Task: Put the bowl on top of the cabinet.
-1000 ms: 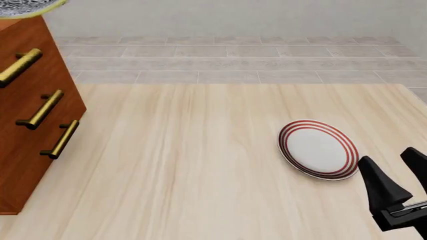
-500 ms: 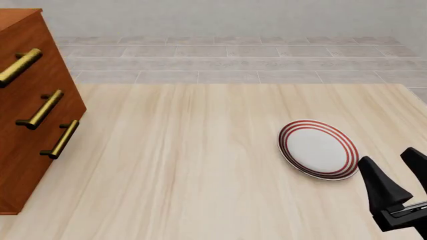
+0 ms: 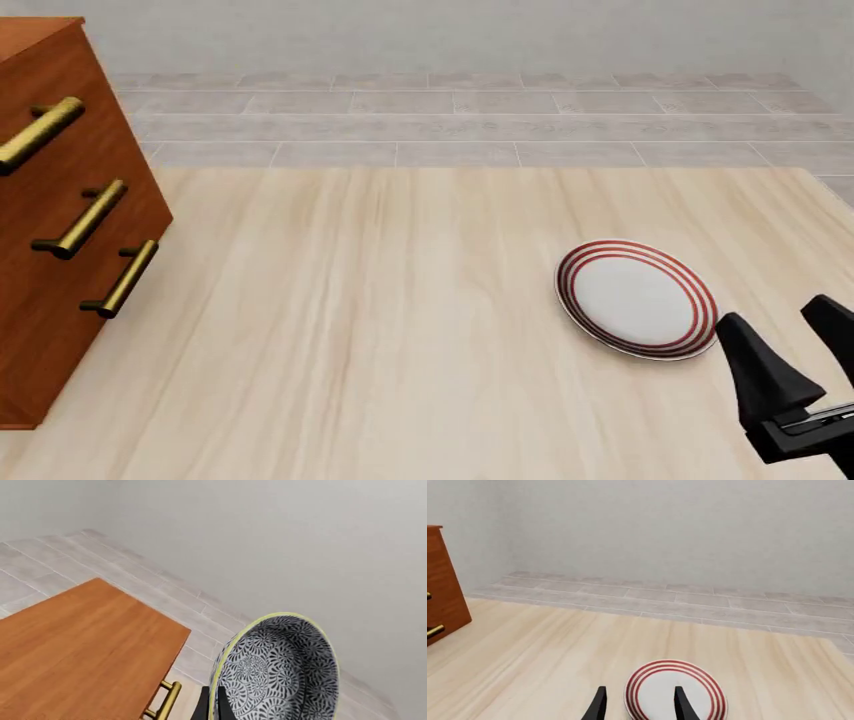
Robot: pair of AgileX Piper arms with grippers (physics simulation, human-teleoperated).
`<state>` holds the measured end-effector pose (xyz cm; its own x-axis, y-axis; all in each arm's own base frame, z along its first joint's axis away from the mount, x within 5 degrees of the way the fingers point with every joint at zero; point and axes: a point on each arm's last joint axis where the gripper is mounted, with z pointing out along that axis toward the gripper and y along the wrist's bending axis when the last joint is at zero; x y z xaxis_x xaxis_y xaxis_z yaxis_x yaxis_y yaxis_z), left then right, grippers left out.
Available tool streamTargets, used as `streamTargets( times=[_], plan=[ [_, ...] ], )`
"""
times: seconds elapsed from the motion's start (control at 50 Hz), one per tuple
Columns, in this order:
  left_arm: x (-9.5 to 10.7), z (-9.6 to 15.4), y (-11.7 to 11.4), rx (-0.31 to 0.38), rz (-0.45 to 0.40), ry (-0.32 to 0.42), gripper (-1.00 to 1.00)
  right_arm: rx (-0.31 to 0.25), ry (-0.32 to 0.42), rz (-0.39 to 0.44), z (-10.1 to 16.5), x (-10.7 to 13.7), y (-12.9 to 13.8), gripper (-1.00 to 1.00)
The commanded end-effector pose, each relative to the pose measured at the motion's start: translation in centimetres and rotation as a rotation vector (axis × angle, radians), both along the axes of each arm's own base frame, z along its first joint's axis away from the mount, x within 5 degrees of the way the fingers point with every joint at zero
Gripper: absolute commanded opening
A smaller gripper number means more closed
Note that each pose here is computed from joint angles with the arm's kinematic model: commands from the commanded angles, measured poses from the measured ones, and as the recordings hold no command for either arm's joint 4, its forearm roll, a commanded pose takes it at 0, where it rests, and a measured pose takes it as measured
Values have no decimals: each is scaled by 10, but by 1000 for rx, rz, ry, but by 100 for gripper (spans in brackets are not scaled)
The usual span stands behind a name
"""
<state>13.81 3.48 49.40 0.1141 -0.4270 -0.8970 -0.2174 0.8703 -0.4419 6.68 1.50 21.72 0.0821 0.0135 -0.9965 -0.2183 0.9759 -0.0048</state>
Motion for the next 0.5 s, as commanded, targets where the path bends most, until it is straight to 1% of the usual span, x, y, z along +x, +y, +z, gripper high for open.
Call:
streamTargets(
  times=[0.02,0.1,0.24,0.42,0.46,0.5],
  plan=[
    [4,0,12,-9,68,1,-100,0,0,0,0,0,0,100],
    [5,0,17,10,99,1,-100,0,0,0,0,0,0,100],
    [8,-5,27,-7,154,0,-100,0,0,0,0,0,0,100],
    [16,-14,44,-5,224,13,-100,0,0,0,0,0,0,100],
    [18,-16,47,-4,233,24,-100,0,0,0,0,0,0,100],
    [19,-17,48,-7,239,19,-100,0,0,0,0,0,0,100]
  ],
)
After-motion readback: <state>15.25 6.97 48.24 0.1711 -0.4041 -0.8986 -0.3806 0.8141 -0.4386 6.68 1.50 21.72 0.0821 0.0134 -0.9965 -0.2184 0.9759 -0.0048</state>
